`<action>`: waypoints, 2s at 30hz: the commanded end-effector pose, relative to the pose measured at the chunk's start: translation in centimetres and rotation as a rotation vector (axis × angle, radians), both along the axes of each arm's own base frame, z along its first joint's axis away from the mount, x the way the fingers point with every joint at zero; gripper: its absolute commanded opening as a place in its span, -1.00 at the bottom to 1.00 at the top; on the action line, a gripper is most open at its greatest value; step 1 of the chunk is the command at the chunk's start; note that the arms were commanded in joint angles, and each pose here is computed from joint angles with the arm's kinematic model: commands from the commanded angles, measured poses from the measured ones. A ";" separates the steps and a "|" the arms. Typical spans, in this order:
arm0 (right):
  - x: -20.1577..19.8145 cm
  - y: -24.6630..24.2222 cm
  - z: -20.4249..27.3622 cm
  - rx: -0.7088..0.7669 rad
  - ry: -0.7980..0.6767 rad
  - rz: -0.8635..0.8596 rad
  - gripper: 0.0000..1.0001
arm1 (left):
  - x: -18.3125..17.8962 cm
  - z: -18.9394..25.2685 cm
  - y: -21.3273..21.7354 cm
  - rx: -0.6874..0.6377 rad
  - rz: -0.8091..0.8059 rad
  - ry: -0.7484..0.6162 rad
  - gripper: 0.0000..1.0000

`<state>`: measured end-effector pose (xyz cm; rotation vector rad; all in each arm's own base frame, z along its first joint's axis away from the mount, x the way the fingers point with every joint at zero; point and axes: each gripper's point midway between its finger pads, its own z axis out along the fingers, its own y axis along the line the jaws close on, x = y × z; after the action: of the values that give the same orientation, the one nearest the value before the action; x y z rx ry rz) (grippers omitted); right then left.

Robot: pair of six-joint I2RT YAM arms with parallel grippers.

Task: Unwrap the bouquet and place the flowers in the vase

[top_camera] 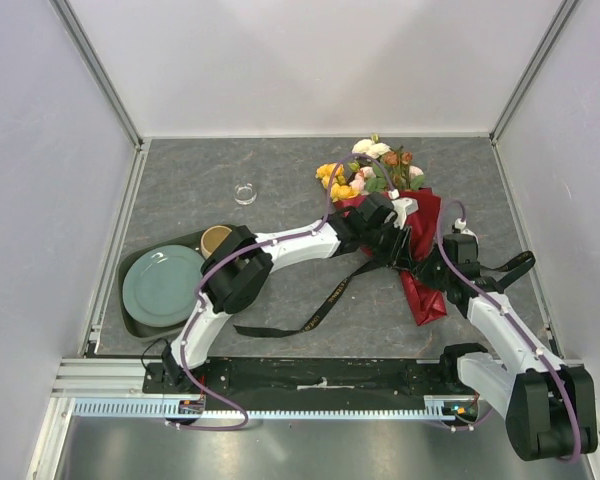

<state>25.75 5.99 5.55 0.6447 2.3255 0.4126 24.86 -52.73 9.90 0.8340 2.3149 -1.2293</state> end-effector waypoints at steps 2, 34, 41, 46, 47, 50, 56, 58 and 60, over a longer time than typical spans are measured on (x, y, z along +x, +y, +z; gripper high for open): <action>0.3 -1.0 1.1 -0.044 -0.007 -0.019 -0.76 | 2.0 0.1 -0.9 0.028 0.005 -0.087 -0.26; 0.3 -0.7 0.1 -0.030 0.012 -0.008 -0.75 | 1.8 -4.3 -1.7 0.136 -0.023 -0.099 -0.46; 0.2 -1.3 -0.4 -0.044 0.022 -0.033 -0.76 | 2.3 -2.5 -1.6 0.133 0.004 -0.136 -0.91; 0.3 -2.3 -1.0 -0.061 0.034 -0.078 -0.77 | 2.4 0.0 -1.6 0.106 0.033 -0.175 -0.96; 0.2 -2.3 -1.2 -0.059 0.039 -0.079 -0.77 | 2.2 1.1 -1.5 0.089 0.035 -0.184 -0.97; 0.2 -2.3 -1.6 -0.053 0.050 -0.083 -0.77 | 1.6 2.5 -1.6 0.040 0.029 -0.182 -0.96; 0.3 -2.8 -1.9 -0.053 0.057 -0.087 -0.78 | 0.1 6.2 -2.1 -0.092 0.015 -0.127 -0.96; 0.3 -2.9 -1.9 -0.056 0.056 -0.090 -0.78 | 0.3 6.5 -1.9 -0.096 0.021 -0.112 -0.96; 0.3 -3.1 -1.9 -0.059 0.055 -0.093 -0.78 | 0.6 6.5 -1.5 -0.091 0.037 -0.104 -0.97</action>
<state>26.10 4.05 4.28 0.7267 2.3461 0.3477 25.96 -53.41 9.04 0.8461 2.2977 -1.0574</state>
